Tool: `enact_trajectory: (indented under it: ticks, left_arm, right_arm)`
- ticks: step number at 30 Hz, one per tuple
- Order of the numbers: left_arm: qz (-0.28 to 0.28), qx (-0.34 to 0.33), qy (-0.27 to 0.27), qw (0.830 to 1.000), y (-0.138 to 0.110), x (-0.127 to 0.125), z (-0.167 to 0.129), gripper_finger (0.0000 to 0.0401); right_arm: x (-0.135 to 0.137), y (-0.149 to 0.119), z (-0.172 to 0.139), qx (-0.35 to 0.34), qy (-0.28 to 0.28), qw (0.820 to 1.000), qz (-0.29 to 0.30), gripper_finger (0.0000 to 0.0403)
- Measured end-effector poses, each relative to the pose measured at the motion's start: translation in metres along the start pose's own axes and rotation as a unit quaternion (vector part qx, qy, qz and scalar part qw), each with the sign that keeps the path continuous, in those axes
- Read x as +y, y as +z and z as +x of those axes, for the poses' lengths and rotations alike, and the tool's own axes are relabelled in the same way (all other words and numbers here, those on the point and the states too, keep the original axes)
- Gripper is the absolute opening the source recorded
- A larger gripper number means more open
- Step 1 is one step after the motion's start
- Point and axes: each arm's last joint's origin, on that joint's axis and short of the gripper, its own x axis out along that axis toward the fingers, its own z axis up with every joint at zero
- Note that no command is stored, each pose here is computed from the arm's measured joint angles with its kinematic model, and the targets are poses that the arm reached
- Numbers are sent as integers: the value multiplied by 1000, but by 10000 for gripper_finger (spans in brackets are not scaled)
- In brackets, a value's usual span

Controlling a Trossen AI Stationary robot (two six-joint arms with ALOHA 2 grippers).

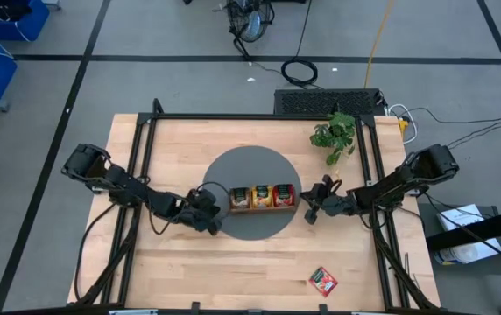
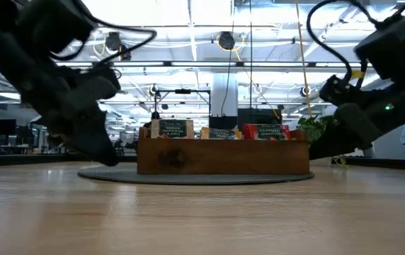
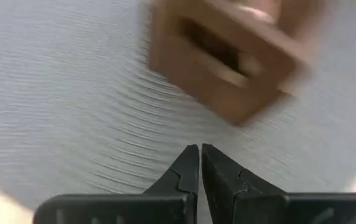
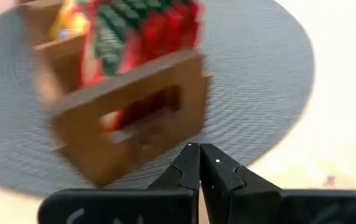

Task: Pick & Place Tea
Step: Adjust the wooden organizer

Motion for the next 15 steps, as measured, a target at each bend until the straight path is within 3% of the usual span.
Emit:
enact_trajectory:
  ticks: [4, 8, 15]
  left_arm:
    - [28, 7, -68, 997, -11, -18, -10, 24]
    - [52, -25, -119, 991, -13, -32, -18, 24]
    - [51, -68, -108, 990, -7, -33, -17, 24]
  right_arm:
    - [9, -4, -6, 6, 38, 999, 2, 0]
    - [18, -5, -11, -3, 68, 998, -1, 0]
    - [30, -6, -20, -17, 111, 994, -3, 0]
